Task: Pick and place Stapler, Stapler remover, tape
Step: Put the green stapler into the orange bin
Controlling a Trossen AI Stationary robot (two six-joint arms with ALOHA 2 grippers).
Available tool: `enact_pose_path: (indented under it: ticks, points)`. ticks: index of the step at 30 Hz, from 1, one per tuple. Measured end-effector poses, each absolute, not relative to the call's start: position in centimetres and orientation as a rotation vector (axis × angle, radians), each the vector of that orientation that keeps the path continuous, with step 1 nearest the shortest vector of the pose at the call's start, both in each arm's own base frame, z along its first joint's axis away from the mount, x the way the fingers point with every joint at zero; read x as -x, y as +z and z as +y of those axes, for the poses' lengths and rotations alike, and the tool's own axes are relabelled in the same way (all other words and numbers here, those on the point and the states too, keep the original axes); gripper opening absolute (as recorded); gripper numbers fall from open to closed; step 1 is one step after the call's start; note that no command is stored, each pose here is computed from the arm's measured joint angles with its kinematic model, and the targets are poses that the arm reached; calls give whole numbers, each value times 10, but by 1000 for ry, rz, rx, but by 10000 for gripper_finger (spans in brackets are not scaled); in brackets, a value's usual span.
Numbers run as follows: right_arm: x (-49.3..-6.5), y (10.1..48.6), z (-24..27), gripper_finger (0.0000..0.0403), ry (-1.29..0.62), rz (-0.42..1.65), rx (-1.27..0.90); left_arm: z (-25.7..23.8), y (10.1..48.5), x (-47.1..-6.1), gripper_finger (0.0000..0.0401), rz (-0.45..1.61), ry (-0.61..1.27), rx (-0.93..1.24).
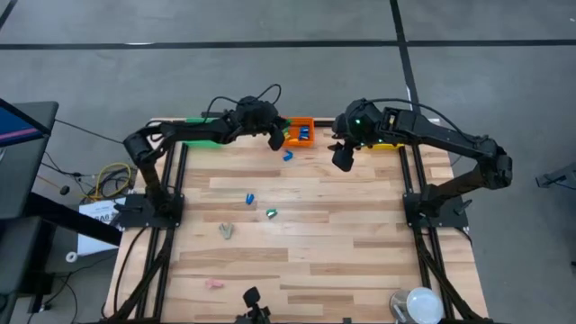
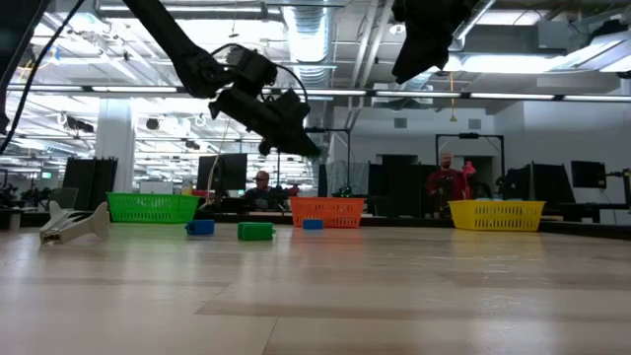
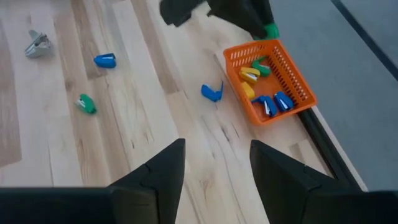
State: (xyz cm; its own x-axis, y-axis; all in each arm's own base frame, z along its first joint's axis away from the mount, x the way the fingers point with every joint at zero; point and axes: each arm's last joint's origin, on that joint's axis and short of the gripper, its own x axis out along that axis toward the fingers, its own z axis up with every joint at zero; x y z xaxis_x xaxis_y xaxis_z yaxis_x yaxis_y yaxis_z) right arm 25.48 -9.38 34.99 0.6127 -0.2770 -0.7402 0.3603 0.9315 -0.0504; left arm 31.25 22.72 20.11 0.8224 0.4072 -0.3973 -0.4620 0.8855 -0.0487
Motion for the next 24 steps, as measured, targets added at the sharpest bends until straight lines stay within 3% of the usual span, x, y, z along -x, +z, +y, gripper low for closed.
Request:
enact_pose_path:
  ticks: [8,20,24]
  points:
    - [-255,350,-94,172,-367,833,-106,231,182,-317,62,418,463,158]
    - [-255,350,-94,172,-365,834,-102,232,182,-318,63,409,482,149]
    - [-255,350,-94,172,-364,834,-99,233,183,-317,79,410,520,141]
